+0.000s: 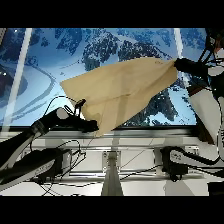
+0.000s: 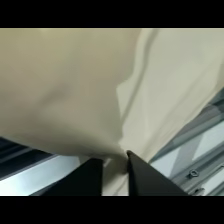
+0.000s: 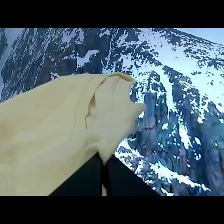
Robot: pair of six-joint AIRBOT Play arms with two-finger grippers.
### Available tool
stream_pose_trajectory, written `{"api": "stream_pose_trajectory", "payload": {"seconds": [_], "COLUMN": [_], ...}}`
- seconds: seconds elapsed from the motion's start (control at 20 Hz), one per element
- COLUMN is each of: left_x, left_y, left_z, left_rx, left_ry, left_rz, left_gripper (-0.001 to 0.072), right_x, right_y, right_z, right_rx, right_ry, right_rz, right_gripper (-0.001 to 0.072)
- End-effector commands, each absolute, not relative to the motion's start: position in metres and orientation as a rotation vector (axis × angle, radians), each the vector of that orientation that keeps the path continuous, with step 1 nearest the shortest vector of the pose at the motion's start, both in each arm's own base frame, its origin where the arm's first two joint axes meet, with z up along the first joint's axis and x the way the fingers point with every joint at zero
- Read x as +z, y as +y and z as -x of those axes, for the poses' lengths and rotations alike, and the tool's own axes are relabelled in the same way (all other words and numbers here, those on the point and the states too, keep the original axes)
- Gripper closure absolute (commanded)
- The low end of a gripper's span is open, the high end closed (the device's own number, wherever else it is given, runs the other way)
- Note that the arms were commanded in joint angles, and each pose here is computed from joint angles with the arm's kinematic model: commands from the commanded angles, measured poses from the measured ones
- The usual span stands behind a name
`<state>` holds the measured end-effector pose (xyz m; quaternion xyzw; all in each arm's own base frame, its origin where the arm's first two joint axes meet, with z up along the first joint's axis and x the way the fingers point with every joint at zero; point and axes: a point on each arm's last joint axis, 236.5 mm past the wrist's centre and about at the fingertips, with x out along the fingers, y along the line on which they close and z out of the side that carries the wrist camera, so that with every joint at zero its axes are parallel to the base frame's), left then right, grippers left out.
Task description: Fold the clothes and pants, and hang the long-sleeved shirts on hangers.
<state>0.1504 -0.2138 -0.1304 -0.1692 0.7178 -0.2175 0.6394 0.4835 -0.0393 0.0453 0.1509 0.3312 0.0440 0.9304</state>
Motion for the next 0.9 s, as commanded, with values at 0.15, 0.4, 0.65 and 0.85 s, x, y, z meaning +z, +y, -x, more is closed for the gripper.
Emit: {"api": "stream_pose_trajectory", "payload": {"seconds": [0.15, 0.4, 0.65, 0.85], "left_x": [-0.132, -0.051, 0.127, 0.254], "left_y": [-0.223, -0.211, -0.117, -0.055], "left_z": [-0.164, -0.257, -0.372, -0.377], "left_rx": [-0.509, -0.622, -0.419, -0.251], "left_ry": [1.584, 1.305, 0.744, 0.334], "left_rz": [0.372, 0.283, 0.201, 0.202], "left_gripper": [0.07, 0.0695, 0.0695, 0.0695], "right_x": [0.045, 0.069, 0.169, 0.252], "right_y": [-0.037, -0.026, -0.018, -0.007], "right_z": [-0.482, -0.471, -0.445, -0.404], "right_rx": [0.099, 0.144, 0.156, 0.161], "right_ry": [0.685, 0.667, 0.461, 0.273], "right_rz": [-0.311, -0.291, -0.204, -0.134], "right_gripper": [0.0701, 0.0701, 0.0701, 0.0701]}}
